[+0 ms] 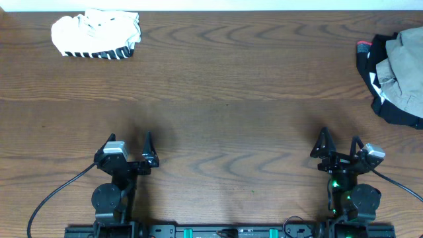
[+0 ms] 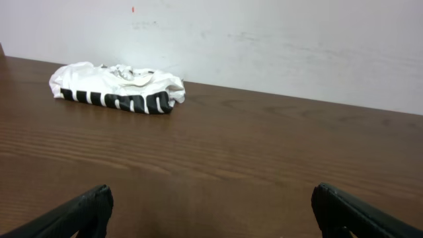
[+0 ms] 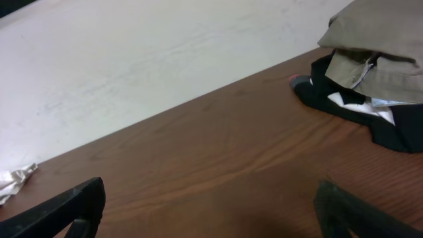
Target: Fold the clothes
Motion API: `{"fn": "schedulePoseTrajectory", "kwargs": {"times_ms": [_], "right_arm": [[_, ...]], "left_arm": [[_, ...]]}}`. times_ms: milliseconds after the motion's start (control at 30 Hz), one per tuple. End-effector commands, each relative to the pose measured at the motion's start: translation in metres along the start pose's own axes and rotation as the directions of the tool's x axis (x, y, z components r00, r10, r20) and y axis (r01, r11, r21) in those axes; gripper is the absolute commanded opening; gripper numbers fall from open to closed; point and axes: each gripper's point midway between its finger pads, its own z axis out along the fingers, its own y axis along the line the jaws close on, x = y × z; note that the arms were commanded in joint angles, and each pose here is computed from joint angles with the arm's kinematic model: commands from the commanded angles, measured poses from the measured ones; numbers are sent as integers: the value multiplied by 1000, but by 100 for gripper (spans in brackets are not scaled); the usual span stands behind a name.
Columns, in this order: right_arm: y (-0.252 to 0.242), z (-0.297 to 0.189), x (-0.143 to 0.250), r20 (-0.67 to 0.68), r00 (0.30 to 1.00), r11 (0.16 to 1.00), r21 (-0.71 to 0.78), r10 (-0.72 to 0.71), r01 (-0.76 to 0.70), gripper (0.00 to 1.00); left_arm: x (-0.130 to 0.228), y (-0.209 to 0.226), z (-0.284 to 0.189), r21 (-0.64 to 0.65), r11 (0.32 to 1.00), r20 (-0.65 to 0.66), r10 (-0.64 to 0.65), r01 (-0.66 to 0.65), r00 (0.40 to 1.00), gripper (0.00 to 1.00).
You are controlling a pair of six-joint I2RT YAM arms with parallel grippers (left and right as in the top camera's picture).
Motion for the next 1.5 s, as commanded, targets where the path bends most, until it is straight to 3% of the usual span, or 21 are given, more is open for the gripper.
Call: {"fn": "schedulePoseTrajectory", "kwargs": {"times_ms": [0,1333,1400,1467], "right_arm": [[0,0,1,-5,1000,1000,-3,1,-1,99],[0,0,2,-6,1000,1000,-3,1,-1,99],[5,0,2,-14,998,998,-30,56,-57,99],[20,-1,7,-67,974,970,-102,216,-222,99]], "left_arm": [[15,2,1,-3,1000,-38,11,-11,999,98],[15,2,1,-3,1000,-38,11,-11,999,98],[15,2,1,-3,1000,-38,11,-11,999,98],[15,2,1,-3,1000,-38,11,-11,999,98]]}}
